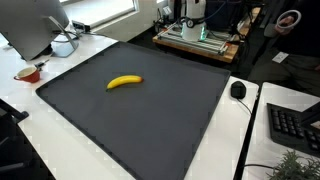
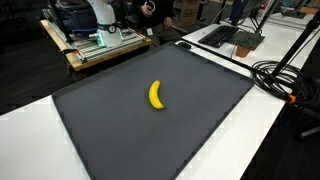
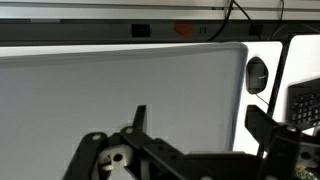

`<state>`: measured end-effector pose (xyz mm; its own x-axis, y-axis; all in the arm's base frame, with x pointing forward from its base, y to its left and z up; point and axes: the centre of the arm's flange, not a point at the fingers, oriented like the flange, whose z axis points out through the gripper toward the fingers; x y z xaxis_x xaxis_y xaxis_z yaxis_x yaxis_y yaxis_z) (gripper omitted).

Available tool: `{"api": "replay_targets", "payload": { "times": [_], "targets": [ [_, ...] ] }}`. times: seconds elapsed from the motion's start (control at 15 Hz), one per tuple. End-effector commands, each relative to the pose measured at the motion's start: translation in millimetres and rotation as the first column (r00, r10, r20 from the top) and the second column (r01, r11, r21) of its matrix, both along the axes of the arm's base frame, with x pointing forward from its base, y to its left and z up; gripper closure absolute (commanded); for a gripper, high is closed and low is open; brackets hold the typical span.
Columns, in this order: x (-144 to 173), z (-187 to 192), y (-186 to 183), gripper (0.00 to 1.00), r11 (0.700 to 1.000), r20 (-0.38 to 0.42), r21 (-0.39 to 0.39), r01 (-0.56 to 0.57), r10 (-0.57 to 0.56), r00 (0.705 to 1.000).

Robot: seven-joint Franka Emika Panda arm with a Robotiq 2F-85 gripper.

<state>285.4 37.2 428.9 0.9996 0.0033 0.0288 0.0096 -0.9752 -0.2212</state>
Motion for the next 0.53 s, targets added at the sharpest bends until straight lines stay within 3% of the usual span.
{"api": "replay_targets", "payload": {
  "times": [0.0, 0.27, 0.47],
  "targets": [
    [0.0, 0.0, 0.0, 0.0, 1.0, 0.0, 0.0, 0.0, 0.0, 1.0],
    [-0.1, 0.2, 1.4, 0.0, 1.0, 0.011, -0.015, -0.008, 0.008, 1.0],
    [4.7, 6.8, 11.0, 0.0, 0.989, 0.043, -0.134, -0.054, 0.06, 0.997]
  ]
}}
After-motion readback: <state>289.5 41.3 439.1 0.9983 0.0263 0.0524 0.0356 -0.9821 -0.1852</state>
